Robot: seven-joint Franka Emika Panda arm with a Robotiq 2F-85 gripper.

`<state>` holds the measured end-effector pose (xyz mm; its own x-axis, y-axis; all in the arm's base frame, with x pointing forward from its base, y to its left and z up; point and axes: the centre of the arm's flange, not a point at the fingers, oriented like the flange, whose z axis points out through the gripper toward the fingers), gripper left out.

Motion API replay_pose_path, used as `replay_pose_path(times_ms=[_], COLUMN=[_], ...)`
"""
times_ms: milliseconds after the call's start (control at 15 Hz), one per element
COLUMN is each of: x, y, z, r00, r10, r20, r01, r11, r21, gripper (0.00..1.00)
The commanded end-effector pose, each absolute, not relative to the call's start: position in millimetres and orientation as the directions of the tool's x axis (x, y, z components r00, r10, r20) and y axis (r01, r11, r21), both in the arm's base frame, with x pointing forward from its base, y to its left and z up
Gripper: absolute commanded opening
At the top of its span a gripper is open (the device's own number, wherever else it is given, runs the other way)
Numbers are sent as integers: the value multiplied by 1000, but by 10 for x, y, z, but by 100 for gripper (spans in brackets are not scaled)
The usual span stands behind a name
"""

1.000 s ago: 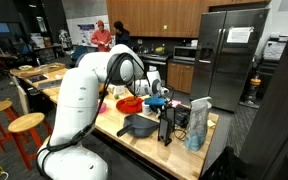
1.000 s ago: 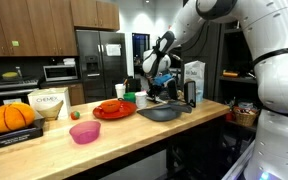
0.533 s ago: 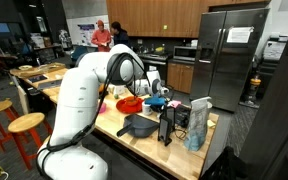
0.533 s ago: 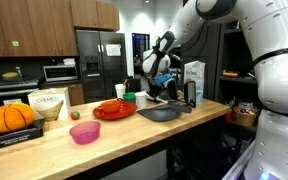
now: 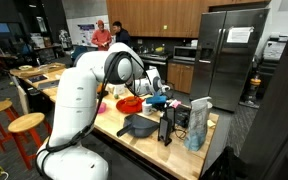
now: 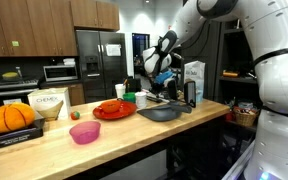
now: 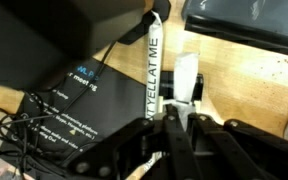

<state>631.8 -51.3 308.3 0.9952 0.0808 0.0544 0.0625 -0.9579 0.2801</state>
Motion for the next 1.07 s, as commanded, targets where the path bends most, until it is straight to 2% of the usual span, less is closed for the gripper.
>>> replay_pose_path(times_ms=[0,667,1000], x=[6196,6134,6079], y=[-519,-371,-111], z=[3414,3909,4234], r00=[995,987,971], r10=[50,54,91], r20=[88,154,220], r01=[17,-23,-18], r11=[-940,-887,-893], r21=[342,461,449], gripper=[2,2,2])
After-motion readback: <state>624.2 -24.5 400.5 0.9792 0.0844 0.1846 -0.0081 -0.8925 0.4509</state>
